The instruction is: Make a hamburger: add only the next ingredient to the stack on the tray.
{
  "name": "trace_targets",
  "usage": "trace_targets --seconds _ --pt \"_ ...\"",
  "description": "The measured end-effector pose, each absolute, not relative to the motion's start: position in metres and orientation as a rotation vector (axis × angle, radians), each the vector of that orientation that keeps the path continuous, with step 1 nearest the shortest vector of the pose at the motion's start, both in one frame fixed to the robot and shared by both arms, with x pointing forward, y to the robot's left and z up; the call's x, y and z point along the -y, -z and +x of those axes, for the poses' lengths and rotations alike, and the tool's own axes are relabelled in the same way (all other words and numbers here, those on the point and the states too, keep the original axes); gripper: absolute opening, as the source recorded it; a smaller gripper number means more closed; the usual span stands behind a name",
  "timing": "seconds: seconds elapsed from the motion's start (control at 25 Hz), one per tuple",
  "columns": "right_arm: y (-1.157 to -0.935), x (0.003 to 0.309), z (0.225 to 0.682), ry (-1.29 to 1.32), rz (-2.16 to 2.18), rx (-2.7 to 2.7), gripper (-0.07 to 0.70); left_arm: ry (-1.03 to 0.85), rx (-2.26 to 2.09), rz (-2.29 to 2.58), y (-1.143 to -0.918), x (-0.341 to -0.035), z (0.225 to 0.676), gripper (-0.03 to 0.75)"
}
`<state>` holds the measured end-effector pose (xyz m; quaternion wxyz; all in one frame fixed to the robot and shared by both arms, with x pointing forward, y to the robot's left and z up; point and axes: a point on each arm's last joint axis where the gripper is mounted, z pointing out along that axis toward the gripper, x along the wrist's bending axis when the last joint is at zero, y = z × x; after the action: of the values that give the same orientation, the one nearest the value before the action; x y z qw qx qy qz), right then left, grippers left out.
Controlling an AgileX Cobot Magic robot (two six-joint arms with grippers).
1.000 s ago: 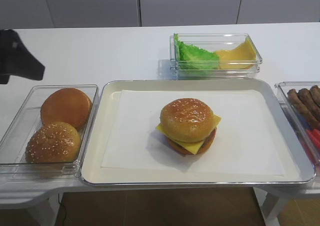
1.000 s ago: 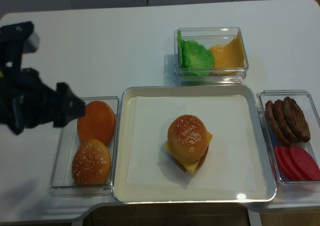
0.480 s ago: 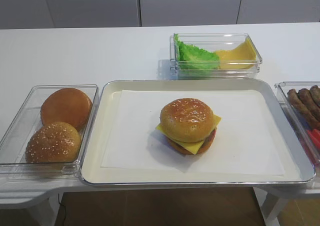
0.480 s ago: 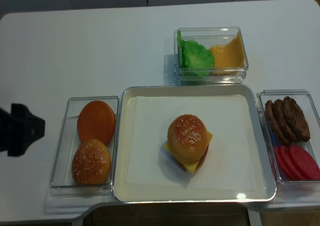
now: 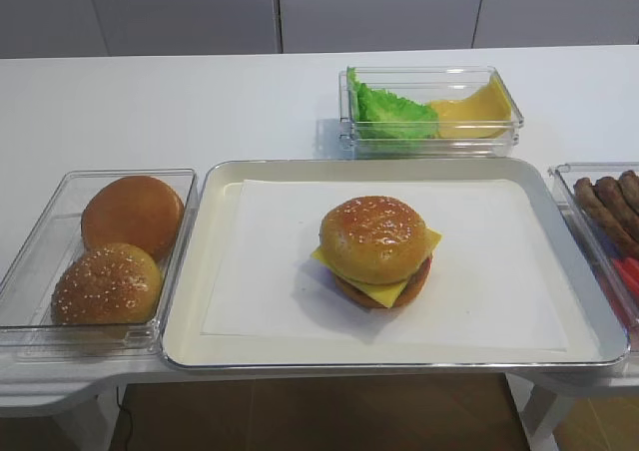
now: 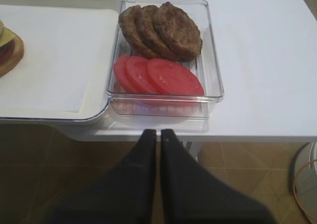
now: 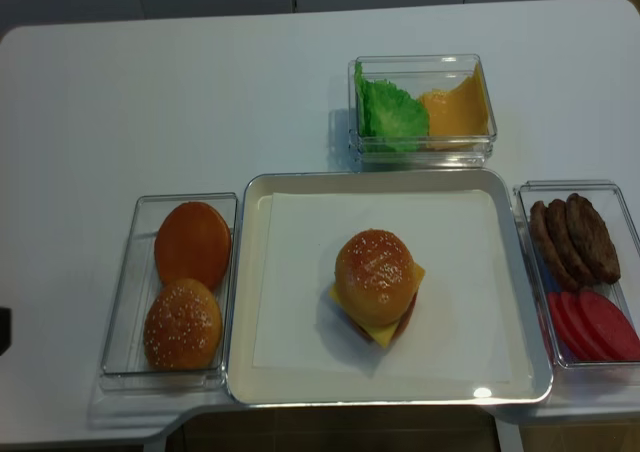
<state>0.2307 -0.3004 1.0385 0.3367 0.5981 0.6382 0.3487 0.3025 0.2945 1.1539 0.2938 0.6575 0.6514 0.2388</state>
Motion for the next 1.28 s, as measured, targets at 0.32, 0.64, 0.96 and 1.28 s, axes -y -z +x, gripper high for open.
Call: trace_targets --seconds 0.32,0.64,0.96,1.28 --pt "-1.038 0.300 0.231 -0.909 1.559 -1.664 0.020 -0.806 -1.628 1.560 -1.144 -0.303 0.232 0.488" --pt "-1.038 0.300 0.231 -0.909 1.559 -1.664 0.020 -0.868 -1.566 1.490 -1.110 -0.306 0.197 0.477" --pt "-1.038 0.300 0.231 -0.907 1.559 -1.664 0.020 -0.833 -1.610 1.533 -1.073 -0.306 0.202 0.456" --pt "-1.038 0.300 0.231 -0.907 1.559 -1.664 0.020 -0.777 -1.683 1.603 -1.047 -0.305 0.215 0.445"
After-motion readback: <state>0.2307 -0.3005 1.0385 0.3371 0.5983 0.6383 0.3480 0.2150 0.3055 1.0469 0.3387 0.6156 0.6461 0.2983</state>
